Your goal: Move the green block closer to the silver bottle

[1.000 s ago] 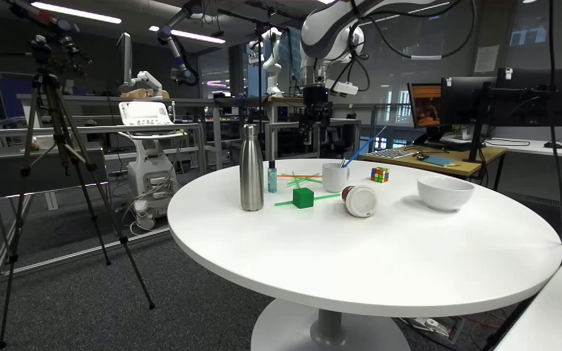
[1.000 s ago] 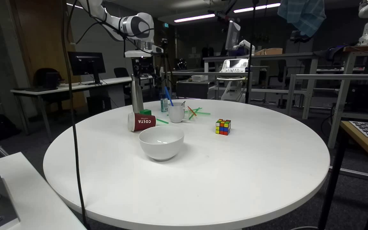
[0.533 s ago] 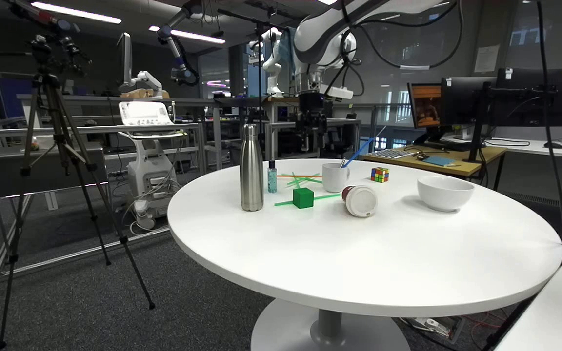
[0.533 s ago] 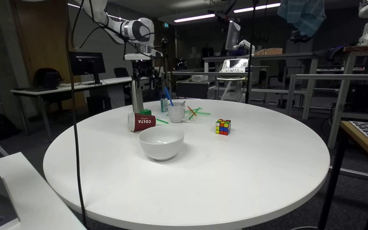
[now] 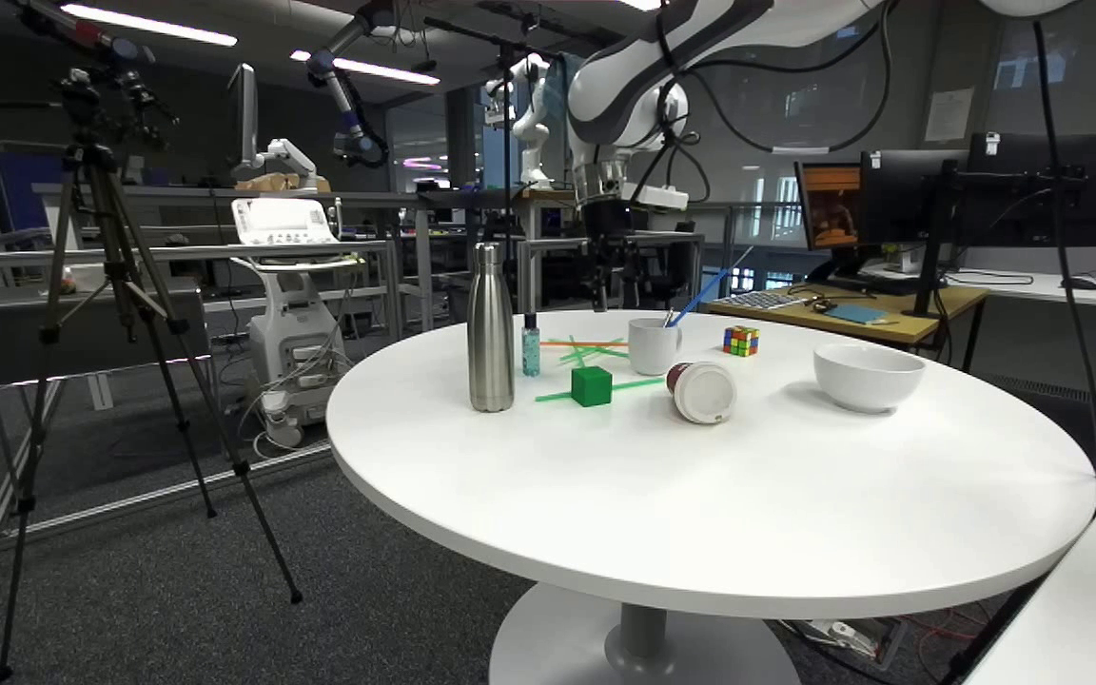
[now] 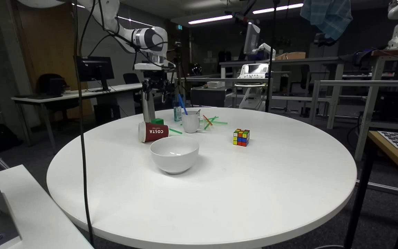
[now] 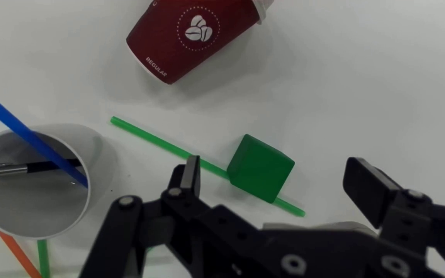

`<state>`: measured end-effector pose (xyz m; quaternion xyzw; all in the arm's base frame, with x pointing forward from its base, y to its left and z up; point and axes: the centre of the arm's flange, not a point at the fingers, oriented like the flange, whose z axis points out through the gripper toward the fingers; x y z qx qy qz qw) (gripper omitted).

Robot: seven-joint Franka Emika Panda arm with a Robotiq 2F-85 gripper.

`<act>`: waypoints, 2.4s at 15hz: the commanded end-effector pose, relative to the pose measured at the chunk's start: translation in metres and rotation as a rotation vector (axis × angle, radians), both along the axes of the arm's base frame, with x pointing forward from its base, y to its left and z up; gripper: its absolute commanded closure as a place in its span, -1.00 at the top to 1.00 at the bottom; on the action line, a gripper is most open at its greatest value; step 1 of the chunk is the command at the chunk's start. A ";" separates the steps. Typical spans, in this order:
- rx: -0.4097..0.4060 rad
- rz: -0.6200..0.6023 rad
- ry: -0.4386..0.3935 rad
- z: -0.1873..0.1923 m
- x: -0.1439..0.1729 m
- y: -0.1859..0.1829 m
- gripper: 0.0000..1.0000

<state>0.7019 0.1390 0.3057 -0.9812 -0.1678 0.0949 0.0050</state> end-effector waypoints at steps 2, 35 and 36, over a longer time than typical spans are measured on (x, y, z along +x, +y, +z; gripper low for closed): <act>-0.045 -0.016 0.034 -0.003 0.008 0.002 1.00; -0.001 0.008 -0.120 0.020 0.020 0.009 1.00; -0.001 0.008 -0.120 0.020 0.020 0.009 1.00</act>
